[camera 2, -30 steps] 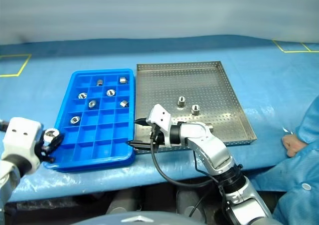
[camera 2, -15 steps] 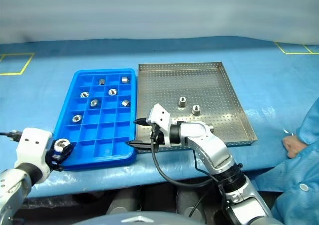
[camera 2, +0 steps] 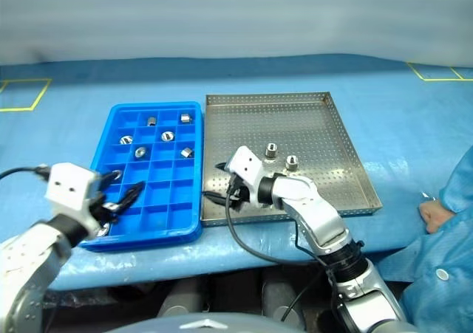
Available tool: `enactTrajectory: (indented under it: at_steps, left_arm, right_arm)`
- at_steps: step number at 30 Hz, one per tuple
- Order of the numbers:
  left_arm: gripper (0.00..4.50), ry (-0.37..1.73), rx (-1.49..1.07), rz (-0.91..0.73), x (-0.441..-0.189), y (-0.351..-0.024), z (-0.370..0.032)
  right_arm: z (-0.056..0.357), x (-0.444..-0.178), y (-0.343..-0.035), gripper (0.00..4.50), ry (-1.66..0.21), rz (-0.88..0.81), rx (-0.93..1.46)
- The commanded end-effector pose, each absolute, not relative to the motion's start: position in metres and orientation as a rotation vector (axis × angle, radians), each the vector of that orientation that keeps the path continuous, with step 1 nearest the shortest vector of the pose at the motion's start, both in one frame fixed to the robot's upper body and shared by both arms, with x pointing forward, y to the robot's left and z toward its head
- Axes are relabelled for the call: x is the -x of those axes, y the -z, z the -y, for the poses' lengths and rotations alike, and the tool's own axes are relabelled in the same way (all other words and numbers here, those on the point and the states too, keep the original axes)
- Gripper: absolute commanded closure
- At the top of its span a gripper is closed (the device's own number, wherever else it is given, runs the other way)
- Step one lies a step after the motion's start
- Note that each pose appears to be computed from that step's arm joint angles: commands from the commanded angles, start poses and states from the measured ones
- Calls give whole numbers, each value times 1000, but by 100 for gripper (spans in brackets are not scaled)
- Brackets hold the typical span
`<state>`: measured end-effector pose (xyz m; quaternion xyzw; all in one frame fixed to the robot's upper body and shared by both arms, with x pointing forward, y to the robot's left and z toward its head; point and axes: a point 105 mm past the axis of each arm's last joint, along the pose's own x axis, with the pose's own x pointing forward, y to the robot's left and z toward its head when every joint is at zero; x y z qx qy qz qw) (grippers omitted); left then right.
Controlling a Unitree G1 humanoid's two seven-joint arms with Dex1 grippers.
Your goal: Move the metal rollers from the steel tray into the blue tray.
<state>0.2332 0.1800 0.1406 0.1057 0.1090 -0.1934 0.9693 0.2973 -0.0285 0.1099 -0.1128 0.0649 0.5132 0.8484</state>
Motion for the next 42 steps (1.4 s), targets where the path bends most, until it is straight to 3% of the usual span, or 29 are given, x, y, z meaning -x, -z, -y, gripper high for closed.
enactTrajectory:
  at_steps: [1, 10, 21, 24, 33, 42]
  left_arm:
    - [151, 517, -201, -116, -243, -147, -151]
    - [151, 681, -169, -76, -264, -135, -107]
    - [151, 736, -179, -88, -265, -130, -97]
    - [151, 743, -178, -90, -265, -129, -96]
    - [151, 784, -238, -122, -278, -121, -84]
    - [151, 1003, -329, -186, -291, -99, -41]
  right_arm:
    - [46, -323, -123, 67, -892, -92, 282]
    - [65, -334, -104, 67, -724, -193, 295]
    - [65, -293, -95, 67, -868, -276, 339]
    - [67, -292, -88, 67, -856, -303, 350]
    - [73, -297, -94, 67, -827, -282, 354]
    - [112, -323, -144, 67, -510, -120, 383]
